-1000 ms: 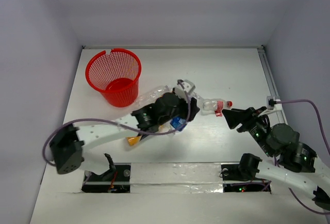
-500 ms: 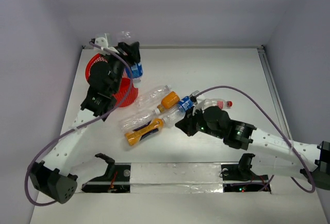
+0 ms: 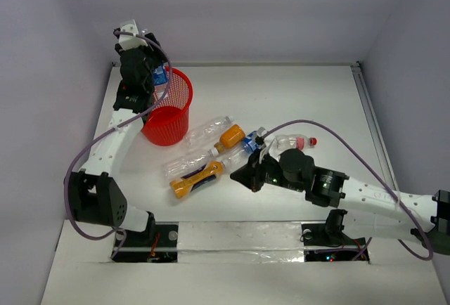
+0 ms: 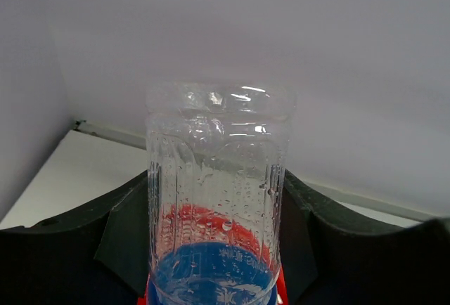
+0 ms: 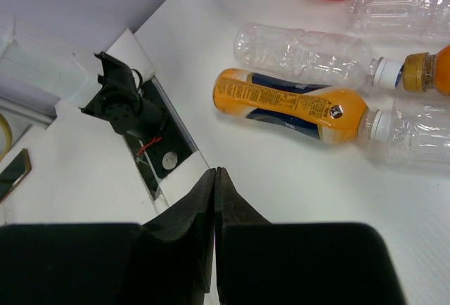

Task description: Put the plastic bottles in the bin

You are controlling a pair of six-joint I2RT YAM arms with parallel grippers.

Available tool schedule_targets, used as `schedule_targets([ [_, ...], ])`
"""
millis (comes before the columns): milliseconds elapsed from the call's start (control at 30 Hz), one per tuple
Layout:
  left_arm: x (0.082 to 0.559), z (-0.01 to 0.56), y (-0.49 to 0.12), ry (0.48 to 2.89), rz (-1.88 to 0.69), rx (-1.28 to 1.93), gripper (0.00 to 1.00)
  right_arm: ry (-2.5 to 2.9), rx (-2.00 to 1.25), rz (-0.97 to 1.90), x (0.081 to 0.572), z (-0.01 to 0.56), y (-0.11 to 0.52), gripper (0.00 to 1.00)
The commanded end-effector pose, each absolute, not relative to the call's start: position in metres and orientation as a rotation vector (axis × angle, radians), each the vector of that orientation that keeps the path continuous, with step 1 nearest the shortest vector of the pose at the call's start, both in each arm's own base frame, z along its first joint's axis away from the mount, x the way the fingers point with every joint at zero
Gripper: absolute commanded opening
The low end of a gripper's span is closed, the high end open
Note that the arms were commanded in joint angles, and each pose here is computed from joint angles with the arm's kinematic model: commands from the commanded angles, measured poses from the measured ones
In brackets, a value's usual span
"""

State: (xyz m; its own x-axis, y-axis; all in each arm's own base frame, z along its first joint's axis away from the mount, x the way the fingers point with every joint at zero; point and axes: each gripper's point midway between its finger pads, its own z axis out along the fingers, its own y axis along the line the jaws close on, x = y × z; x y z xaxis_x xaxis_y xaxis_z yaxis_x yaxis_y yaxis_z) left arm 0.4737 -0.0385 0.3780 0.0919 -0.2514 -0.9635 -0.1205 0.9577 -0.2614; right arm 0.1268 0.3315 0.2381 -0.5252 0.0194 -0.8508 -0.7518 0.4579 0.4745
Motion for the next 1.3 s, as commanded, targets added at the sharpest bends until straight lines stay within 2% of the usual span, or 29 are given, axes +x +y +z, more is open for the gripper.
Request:
schedule_targets([
  [0,0.479,0.399,-0.024,1.382,-0.021,-0.284,0.54,1.821,-0.668,1.156,0.122,0.248,0.338,0.06],
  [167,0.487,0.363,-0.026,1.412,-0.025,-0.287,0.6,1.837,-0.667,1.11,0.127,0.239,0.336,0.07],
  [233,0.488,0.358,-0.029,1.421,-0.045,-0.282,0.69,1.851,-0.676,1.086,0.131,0.235,0.342,0.07],
  [400,0.477,0.375,-0.032,1.4,-0.081,-0.274,0.8,1.892,-0.777,1.01,0.137,0.222,0.362,0.07],
  [467,0.471,0.385,-0.035,1.383,-0.103,-0.267,0.81,1.875,-0.806,1.003,0.141,0.227,0.373,0.09],
  [533,0.46,0.4,-0.041,1.358,-0.168,-0.265,0.8,1.881,-0.889,0.985,0.142,0.214,0.386,0.13],
  [600,0.446,0.413,-0.048,1.339,-0.248,-0.276,0.79,1.867,-0.965,0.97,0.145,0.209,0.403,0.29],
  [667,0.436,0.419,-0.058,1.335,-0.324,-0.255,0.76,1.864,-1.027,0.951,0.148,0.203,0.415,0.45],
  [700,0.425,0.423,-0.059,1.335,-0.352,-0.256,0.75,1.819,-1.071,0.956,0.149,0.212,0.424,0.5],
  [733,0.418,0.425,-0.066,1.339,-0.404,-0.252,0.69,1.818,-1.132,0.922,0.152,0.196,0.432,0.58],
  [800,0.399,0.423,-0.069,1.359,-0.445,-0.247,0.61,1.803,-1.201,0.91,0.15,0.189,0.443,0.63],
  [833,0.391,0.421,-0.075,1.374,-0.494,-0.241,0.5,1.815,-1.232,0.885,0.154,0.181,0.451,0.66],
  [867,0.383,0.419,-0.083,1.392,-0.534,-0.214,0.45,1.807,-1.274,0.86,0.153,0.176,0.455,0.73],
  [900,0.365,0.416,-0.091,1.413,-0.58,-0.172,0.38,1.829,-1.277,0.828,0.158,0.171,0.457,0.75],
  [933,0.356,0.412,-0.094,1.428,-0.609,-0.165,0.27,1.847,-1.332,0.777,0.158,0.162,0.462,0.77],
  [1033,0.319,0.399,-0.1,1.455,-0.666,-0.128,0.11,1.871,-1.436,0.688,0.152,0.143,0.466,0.84],
  [1267,0.268,0.334,-0.102,1.618,-0.661,-0.059,0.1,1.898,-1.557,0.555,0.156,0.114,0.48,0.92],
])
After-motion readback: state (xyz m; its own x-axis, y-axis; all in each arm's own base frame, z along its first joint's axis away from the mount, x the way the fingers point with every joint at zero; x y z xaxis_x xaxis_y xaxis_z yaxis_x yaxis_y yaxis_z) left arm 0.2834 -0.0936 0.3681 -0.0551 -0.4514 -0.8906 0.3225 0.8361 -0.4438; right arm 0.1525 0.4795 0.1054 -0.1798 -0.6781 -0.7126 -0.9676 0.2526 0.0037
